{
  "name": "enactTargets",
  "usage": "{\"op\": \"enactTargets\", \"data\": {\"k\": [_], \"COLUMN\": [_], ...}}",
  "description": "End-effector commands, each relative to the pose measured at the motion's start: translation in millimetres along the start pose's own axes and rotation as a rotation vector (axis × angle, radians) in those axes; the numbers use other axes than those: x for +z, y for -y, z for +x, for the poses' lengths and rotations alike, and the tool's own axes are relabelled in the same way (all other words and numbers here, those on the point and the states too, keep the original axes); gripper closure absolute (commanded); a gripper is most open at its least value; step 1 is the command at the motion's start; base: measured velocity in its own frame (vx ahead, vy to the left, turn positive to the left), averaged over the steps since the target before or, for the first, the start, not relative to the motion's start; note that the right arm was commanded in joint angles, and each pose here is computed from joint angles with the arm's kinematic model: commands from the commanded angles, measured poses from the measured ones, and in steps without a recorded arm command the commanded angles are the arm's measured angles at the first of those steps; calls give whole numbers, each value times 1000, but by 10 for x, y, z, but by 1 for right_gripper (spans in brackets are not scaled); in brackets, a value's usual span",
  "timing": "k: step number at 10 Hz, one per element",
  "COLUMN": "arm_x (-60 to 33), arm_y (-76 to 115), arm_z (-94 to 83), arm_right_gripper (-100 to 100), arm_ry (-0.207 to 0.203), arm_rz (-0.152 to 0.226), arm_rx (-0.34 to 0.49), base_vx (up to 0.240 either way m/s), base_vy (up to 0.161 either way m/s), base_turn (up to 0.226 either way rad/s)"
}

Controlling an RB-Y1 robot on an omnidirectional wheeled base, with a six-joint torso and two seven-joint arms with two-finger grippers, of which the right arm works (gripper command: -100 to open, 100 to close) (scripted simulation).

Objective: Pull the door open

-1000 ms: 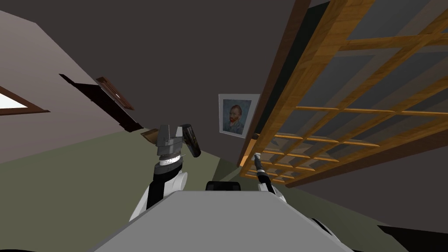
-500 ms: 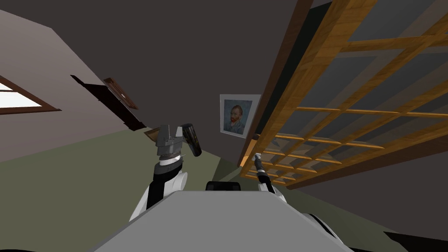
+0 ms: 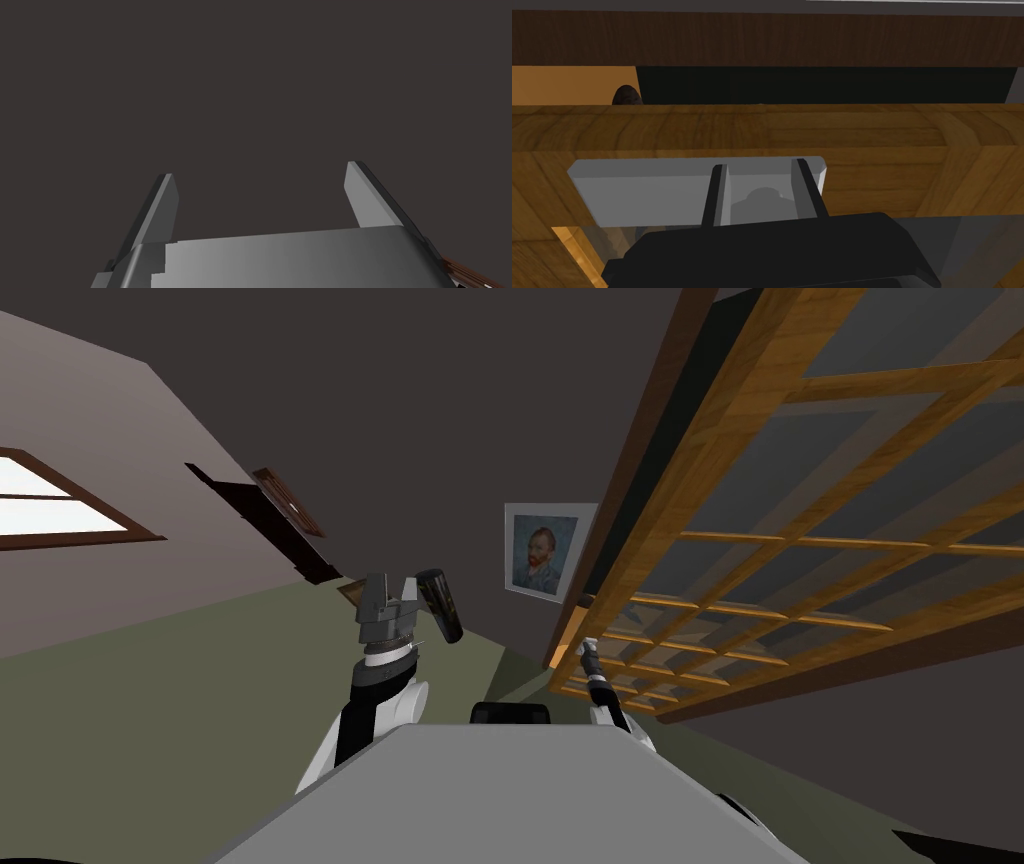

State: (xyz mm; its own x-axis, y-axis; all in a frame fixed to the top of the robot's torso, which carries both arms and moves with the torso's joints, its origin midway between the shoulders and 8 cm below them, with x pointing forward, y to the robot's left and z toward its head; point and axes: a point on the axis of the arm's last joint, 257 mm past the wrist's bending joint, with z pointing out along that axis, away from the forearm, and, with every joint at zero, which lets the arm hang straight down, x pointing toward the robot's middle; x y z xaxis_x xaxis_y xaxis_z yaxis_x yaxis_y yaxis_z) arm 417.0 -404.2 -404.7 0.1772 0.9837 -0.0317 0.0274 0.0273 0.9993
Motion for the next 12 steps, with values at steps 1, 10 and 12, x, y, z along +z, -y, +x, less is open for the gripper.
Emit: {"op": "enactTargets", "data": {"k": [1, 10, 12], "arm_x": [1, -12, -12], "arm_y": [-14, -12, -12], "arm_z": [-184, -192, -192], "arm_right_gripper": [100, 100, 100], "arm_ry": [27, 33, 33], "arm_rz": [-7, -11, -11], "arm_rx": [19, 199, 207], "base_vx": [-11, -14, -9], "base_vy": [-8, -7, 0], "base_turn": [17, 22, 8]}}
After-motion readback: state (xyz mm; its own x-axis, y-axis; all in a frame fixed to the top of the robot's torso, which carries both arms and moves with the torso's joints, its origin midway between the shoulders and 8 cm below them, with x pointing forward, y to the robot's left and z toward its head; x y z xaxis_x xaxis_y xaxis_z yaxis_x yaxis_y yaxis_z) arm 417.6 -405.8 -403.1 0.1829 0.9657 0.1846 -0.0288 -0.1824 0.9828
